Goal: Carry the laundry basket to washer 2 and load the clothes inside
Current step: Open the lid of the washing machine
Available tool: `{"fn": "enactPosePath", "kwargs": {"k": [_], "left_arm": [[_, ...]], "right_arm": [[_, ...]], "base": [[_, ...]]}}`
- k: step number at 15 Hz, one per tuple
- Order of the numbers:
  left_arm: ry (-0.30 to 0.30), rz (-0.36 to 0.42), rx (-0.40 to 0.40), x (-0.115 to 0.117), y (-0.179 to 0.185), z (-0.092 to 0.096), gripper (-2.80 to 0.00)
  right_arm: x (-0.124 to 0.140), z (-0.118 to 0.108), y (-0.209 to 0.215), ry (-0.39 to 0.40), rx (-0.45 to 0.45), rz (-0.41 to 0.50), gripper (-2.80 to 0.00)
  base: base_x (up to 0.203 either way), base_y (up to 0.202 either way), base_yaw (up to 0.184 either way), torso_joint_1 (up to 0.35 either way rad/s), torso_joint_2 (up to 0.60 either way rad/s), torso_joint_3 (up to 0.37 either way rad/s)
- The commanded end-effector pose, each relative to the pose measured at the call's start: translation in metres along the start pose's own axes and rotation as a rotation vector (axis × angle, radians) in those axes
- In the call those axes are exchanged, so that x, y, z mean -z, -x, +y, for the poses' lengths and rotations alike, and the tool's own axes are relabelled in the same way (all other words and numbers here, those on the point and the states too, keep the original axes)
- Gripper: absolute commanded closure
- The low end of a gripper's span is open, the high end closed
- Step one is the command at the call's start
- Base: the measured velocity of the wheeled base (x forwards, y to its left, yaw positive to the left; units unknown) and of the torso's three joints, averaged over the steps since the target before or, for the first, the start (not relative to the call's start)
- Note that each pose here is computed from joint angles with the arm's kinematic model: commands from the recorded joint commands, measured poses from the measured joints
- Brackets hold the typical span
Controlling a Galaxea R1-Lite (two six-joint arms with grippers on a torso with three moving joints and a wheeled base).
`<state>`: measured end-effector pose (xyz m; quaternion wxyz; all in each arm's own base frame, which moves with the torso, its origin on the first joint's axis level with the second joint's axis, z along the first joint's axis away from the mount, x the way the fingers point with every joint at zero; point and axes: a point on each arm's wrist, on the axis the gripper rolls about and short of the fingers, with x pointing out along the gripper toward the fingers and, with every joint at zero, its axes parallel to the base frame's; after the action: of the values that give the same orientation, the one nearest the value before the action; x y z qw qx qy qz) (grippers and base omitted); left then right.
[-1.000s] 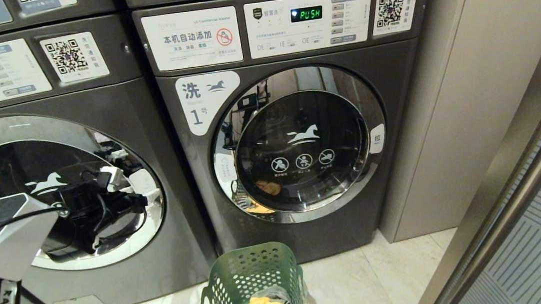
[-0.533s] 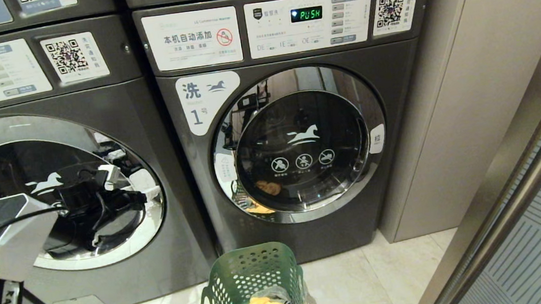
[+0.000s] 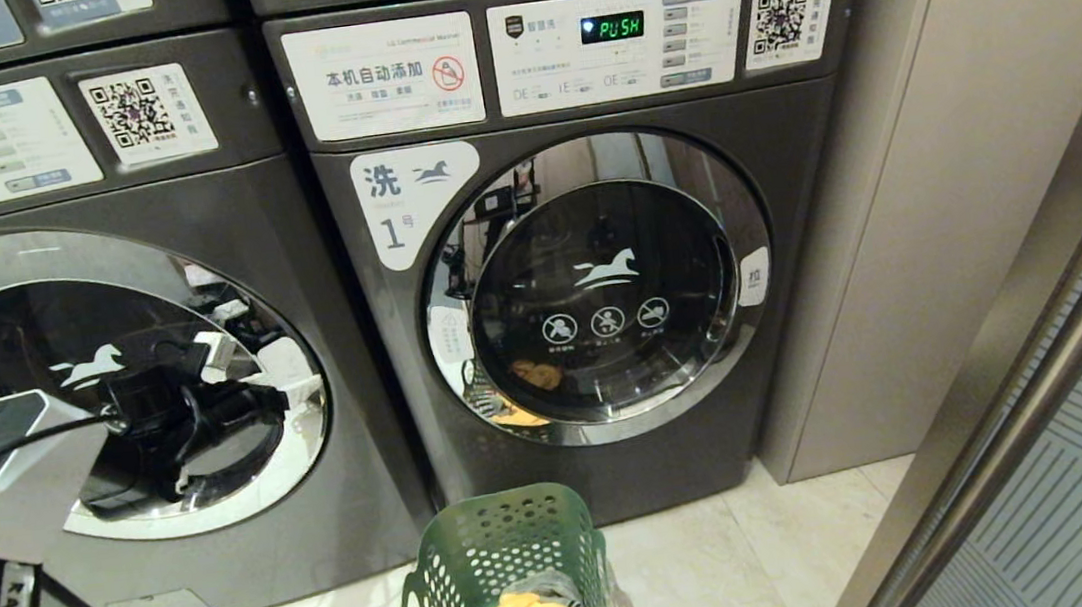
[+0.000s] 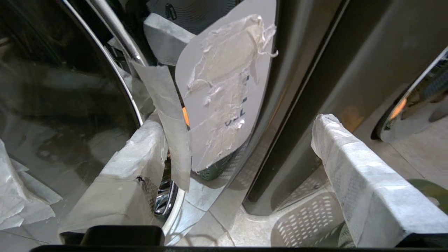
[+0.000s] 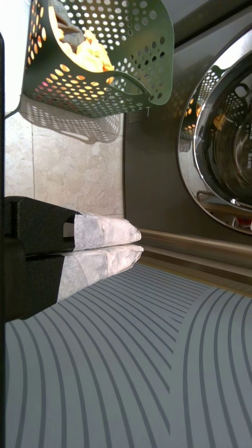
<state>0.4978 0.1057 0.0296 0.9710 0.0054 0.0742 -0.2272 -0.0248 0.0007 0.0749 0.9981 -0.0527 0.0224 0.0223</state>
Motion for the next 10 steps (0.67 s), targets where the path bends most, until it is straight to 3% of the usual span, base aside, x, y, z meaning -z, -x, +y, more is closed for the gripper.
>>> {"fn": "enactPosePath", "kwargs": {"k": [1,3,7,10], "left_arm": [[-0.002,-0.005,0.003,0.0,0.004,0.005,-2.8],[0.008,-0.001,0.011,0.004,0.008,0.01,-2.8],[0.018,-0.004,0.1,0.008,0.012,0.015,-2.8],[0.023,-0.001,0.101,0.01,0.009,0.018,-2.8]], "right_arm": [[0.0,0.0,0.0,0.001,-0.001,0.002,0.0],[0.0,0.0,0.0,0.001,-0.001,0.002,0.0],[0.0,0.0,0.0,0.001,-0.001,0.002,0.0],[0.0,0.0,0.0,0.001,-0.001,0.002,0.0]], "base": [[0.0,0.0,0.0,0.0,0.0,0.0],[0.0,0.0,0.0,0.0,0.0,0.0],[0.0,0.0,0.0,0.0,0.0,0.0],[0.0,0.0,0.0,0.0,0.0,0.0]]}}
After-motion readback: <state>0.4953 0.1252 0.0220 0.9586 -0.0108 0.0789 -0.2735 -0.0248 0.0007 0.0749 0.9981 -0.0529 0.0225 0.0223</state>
